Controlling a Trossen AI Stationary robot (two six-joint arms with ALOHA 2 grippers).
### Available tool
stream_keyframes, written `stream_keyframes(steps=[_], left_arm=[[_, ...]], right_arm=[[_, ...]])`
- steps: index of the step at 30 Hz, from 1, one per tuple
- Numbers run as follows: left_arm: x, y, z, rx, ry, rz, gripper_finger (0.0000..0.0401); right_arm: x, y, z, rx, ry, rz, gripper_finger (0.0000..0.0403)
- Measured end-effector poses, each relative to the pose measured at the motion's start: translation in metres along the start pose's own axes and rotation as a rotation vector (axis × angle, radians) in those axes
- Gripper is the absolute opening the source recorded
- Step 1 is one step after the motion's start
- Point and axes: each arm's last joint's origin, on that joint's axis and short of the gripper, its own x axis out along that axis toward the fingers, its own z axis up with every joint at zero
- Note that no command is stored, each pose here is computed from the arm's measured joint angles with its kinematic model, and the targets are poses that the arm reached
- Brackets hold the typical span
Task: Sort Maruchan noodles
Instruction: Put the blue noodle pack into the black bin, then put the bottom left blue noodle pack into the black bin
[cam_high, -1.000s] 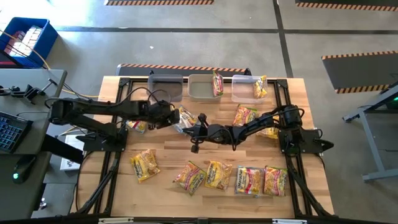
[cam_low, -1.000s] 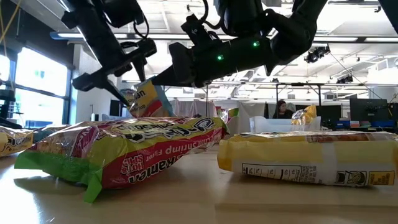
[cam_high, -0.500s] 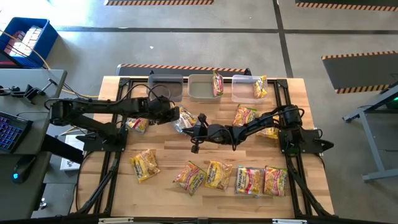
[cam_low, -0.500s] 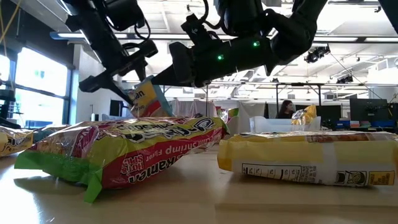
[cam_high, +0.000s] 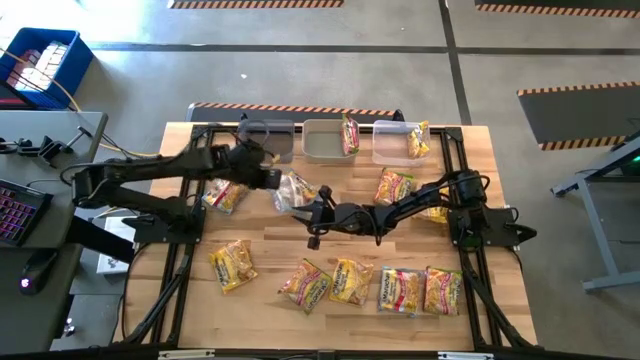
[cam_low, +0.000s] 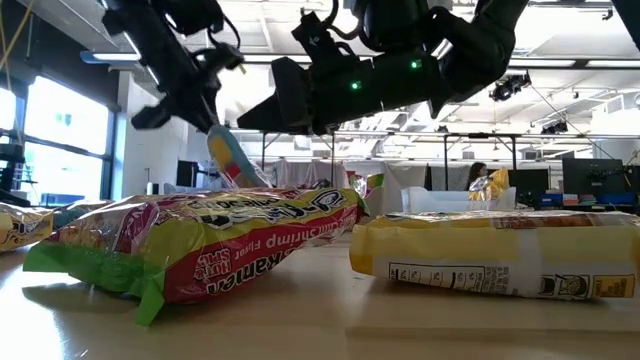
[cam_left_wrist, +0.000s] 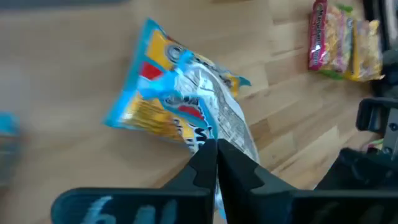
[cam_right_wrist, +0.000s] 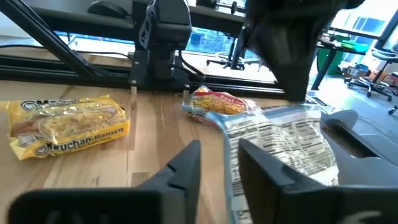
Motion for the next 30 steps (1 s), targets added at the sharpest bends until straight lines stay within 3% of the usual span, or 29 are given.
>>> stream_keyframes(steps=[4, 10, 14, 18, 20, 24, 30], left_arm=[[-0.025, 0.006, 0.016, 0.064, 0.016, 0.084, 0.0001], [-0.031, 0.014, 0.019, 0.045, 0.105, 0.125, 0.0009], [-0.021, 0.019, 0.001, 0.055, 0.254, 0.141, 0.0041], [-0.014, 0.026, -0.024, 0.085, 0.294, 0.155, 0.0076], [-0.012, 0.028, -0.035, 0.074, 0.282, 0.098, 0.0085], [-0.013, 0.034, -0.057, 0.010, 0.289, -0.009, 0.0087], [-0.008, 0.060, -0.090, -0.117, 0.345, 0.016, 0.0090]], right_arm=[[-0.001, -0.001, 0.004, 0.002, -0.002, -0.002, 0.0131], [-0.001, -0.004, 0.001, 0.013, 0.020, -0.006, 0.0134], [0.001, -0.009, -0.002, 0.017, 0.052, -0.016, 0.0134], [0.002, -0.011, -0.007, 0.004, 0.098, -0.020, 0.0134], [0.002, -0.013, -0.009, 0.000, 0.113, -0.021, 0.0134], [0.003, -0.017, -0.011, 0.028, 0.123, -0.008, 0.0134], [0.005, -0.022, -0.012, 0.064, 0.128, 0.027, 0.0134]])
